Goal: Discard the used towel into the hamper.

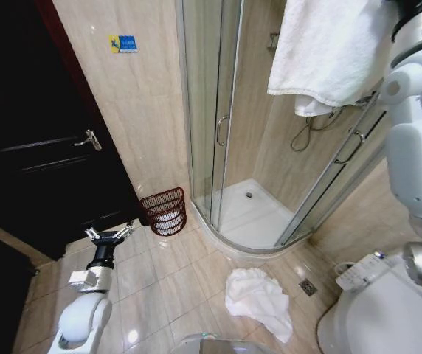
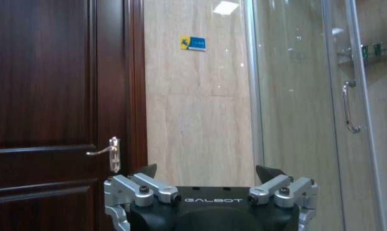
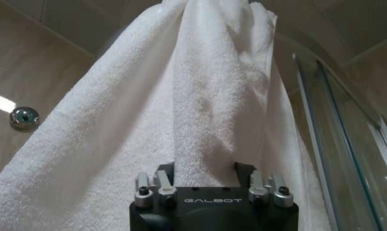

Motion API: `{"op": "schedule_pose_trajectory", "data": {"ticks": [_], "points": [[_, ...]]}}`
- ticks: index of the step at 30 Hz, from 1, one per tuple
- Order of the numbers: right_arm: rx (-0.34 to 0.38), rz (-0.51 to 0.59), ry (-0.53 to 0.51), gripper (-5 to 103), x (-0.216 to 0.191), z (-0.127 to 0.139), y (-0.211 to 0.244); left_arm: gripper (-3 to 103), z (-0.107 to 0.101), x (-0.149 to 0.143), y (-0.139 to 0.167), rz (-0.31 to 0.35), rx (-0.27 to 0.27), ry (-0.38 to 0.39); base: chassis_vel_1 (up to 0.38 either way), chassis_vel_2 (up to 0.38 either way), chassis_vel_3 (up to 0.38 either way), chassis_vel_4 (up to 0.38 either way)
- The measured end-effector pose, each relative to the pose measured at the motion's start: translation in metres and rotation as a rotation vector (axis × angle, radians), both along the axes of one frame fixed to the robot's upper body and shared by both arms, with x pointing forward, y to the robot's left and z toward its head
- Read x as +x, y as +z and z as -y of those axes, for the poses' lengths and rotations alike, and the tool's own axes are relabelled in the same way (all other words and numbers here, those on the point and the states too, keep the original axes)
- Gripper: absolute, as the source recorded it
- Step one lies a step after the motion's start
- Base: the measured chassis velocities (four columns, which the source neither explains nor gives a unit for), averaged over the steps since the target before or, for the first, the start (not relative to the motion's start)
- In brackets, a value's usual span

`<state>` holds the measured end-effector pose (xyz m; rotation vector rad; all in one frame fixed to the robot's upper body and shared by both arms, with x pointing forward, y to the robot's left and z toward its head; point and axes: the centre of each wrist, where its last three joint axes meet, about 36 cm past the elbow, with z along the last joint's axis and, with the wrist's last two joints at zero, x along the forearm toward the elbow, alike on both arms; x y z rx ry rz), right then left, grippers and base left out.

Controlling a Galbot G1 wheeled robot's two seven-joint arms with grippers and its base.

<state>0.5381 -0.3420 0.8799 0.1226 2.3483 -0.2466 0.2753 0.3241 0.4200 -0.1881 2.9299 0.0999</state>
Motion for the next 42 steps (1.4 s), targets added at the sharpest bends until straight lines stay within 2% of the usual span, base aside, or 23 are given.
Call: {"op": "schedule_pose_trajectory", "data": {"ticks": [2,3,4,6,7,9,12,13,14,15,17,27,34,42], "points": [[-0.001,-0.002,0.001,55,-0.001,0.002,-0.002,100,0.001,0.0,0.0,0.0,-0.002,-0.002,0.0,0.0,0.0,0.0],[-0.001,-0.002,0.001,55,-0.001,0.002,-0.002,100,0.001,0.0,0.0,0.0,-0.002,-0.002,0.0,0.0,0.0,0.0],[-0.001,-0.003,0.002,49,-0.002,0.003,-0.002,100,0.001,-0.001,-0.001,0.001,-0.002,-0.002,0.0,0.0,0.0,0.0],[-0.001,-0.003,0.004,49,-0.003,0.003,-0.003,100,0.001,-0.001,-0.001,0.001,-0.002,-0.002,0.0,0.0,0.0,0.0],[-0.001,-0.004,0.007,38,-0.004,0.003,-0.004,100,0.001,-0.002,-0.001,0.001,-0.002,-0.002,0.0,0.0,0.0,0.0],[-0.003,-0.003,0.013,27,-0.006,0.002,-0.005,100,0.001,-0.003,-0.002,0.002,0.0,-0.001,0.0,0.0,0.0,0.0],[-0.006,-0.002,0.015,27,-0.008,0.002,-0.006,100,0.0,-0.003,-0.002,0.003,0.002,0.0,0.0,0.0,0.0,0.0],[-0.008,-0.003,0.017,17,-0.01,0.002,-0.009,100,0.0,-0.004,-0.002,0.004,0.002,0.001,0.0,0.0,0.0,0.0],[-0.01,-0.005,0.018,12,-0.012,0.002,-0.011,100,0.0,-0.004,-0.003,0.004,0.002,0.001,0.0,0.0,0.0,0.0],[-0.01,-0.005,0.018,12,-0.012,0.002,-0.011,100,0.0,-0.004,-0.003,0.004,0.002,0.001,0.0,0.0,0.0,0.0],[-0.014,-0.013,0.017,4,-0.017,0.004,-0.02,100,0.0,-0.006,-0.004,0.003,0.003,0.0,0.0,0.0,0.0,0.0],[0.0,-0.044,0.026,3,-0.04,0.016,-0.052,100,0.003,-0.007,-0.006,0.004,0.004,-0.007,0.0,0.0,0.0,0.0],[0.053,-0.08,0.105,3,-0.073,0.01,-0.069,100,0.008,-0.008,-0.01,0.001,0.004,-0.011,0.0,0.0,0.0,0.0],[0.07,-0.195,0.122,3,-0.101,0.02,-0.124,100,0.014,-0.009,-0.009,0.004,-0.005,-0.024,0.0,0.0,0.0,0.0]]}}
